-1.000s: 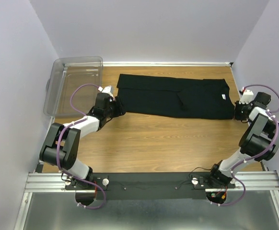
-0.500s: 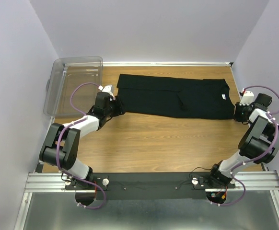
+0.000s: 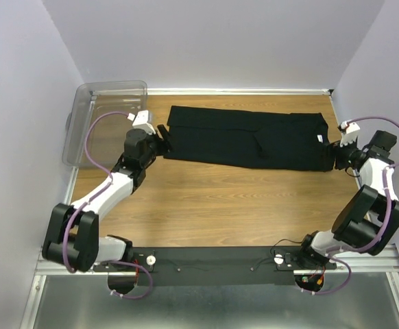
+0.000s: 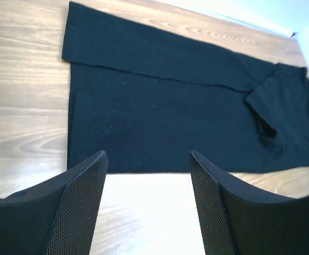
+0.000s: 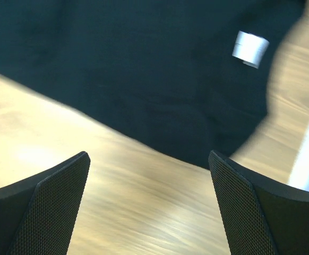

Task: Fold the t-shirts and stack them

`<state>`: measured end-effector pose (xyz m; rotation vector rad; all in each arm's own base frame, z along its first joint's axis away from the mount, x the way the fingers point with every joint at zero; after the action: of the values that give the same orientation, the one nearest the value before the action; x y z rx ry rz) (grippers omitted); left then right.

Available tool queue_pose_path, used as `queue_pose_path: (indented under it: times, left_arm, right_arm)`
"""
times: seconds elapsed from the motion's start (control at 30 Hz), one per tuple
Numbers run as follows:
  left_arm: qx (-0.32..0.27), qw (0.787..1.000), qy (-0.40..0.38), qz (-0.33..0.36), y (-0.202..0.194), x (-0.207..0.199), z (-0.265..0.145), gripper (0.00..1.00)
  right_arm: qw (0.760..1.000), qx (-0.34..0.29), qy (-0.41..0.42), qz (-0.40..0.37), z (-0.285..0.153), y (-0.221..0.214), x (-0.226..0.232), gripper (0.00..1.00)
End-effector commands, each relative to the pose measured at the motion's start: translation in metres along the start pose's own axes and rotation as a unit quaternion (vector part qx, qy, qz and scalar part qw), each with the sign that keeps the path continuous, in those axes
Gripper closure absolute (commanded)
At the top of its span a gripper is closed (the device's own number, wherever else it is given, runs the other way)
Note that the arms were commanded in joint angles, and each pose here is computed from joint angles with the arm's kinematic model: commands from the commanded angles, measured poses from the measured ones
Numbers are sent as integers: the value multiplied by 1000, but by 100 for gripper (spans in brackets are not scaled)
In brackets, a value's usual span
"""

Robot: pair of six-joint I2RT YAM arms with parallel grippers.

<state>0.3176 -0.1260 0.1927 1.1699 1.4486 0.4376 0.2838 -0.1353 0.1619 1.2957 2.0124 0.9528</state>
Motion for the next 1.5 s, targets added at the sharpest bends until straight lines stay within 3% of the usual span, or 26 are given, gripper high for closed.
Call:
queue_pose_path:
  times: [0.0, 0.03, 0.07, 0.13, 0.17, 0.3, 0.37, 0.4, 0.5, 0.53, 0.7, 0.83, 0.9, 0.93, 1.2, 1.3, 1.33, 1.47]
  left_arm:
    - [-10, 1000, -20, 21, 29, -20, 33, 28]
    - [33, 999, -2, 33, 17, -10, 57, 28]
    - [38, 998, -4, 41, 39, -24, 73, 28]
    - [85, 996, 20, 33, 25, -11, 108, 29]
    - [78, 996, 12, 30, 36, -18, 119, 31]
    - [87, 994, 55, 37, 37, -8, 148, 32]
    - [94, 993, 64, 39, 37, -7, 144, 34]
    - [80, 994, 62, 44, 43, -10, 131, 34]
    - [67, 994, 65, 57, 47, -12, 101, 34]
    - [26, 996, 60, 62, 71, -24, 77, 33]
    - [-56, 992, 57, 101, 105, -31, -19, 31]
    - [-89, 982, 96, 135, 103, -15, -77, 31]
    - [-99, 976, 129, 147, 90, 2, -95, 30]
    - [-131, 972, 127, 148, 94, 0, -113, 29]
    - [-196, 961, 120, 155, 101, -2, -143, 26]
    - [-187, 961, 125, 158, 101, -1, -142, 26]
    - [-187, 961, 127, 160, 101, -1, -142, 26]
    - [-196, 960, 122, 157, 103, -2, -146, 26]
  right_arm:
    - [985, -68, 158, 15, 0, 17, 37, 0]
    - [979, -74, 186, 38, 3, 22, 47, 0]
    - [976, -76, 197, 49, 5, 25, 50, 0]
    - [968, -77, 228, 71, 9, 31, 65, 0]
    - [966, -76, 235, 72, 10, 32, 71, 0]
    - [963, -50, 263, 26, 19, 37, 102, 0]
    - [955, -34, 287, -61, 29, 42, 130, 0]
    - [942, -20, 302, -145, 36, 46, 156, 0]
    - [914, -25, 316, -254, 52, 58, 197, 0]
    - [898, -13, 316, -306, 61, 61, 226, 0]
    - [862, -46, 256, -435, 112, 94, 330, 1]
    - [878, -26, 144, -456, 158, 111, 362, 4]
    - [877, -17, 133, -462, 178, 113, 375, 6]
    - [876, -18, 129, -465, 182, 113, 382, 8]
    - [874, 6, 74, -481, 219, 106, 399, 18]
    - [870, 15, 80, -486, 227, 98, 401, 30]
    - [869, 19, 85, -487, 229, 93, 401, 39]
    - [864, 29, 109, -491, 232, 79, 404, 58]
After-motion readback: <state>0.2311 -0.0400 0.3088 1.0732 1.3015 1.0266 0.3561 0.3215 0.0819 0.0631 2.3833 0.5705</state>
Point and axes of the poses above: each gripper's point midway between its finger pads, its own z axis out along the fingers, its own x axis along the line the jaws close on, y = z × x, the point moved 7 cm from there along -z, back along the fingers, and after that the axes turned 5 degrees about -z, right-handed, at the moved point
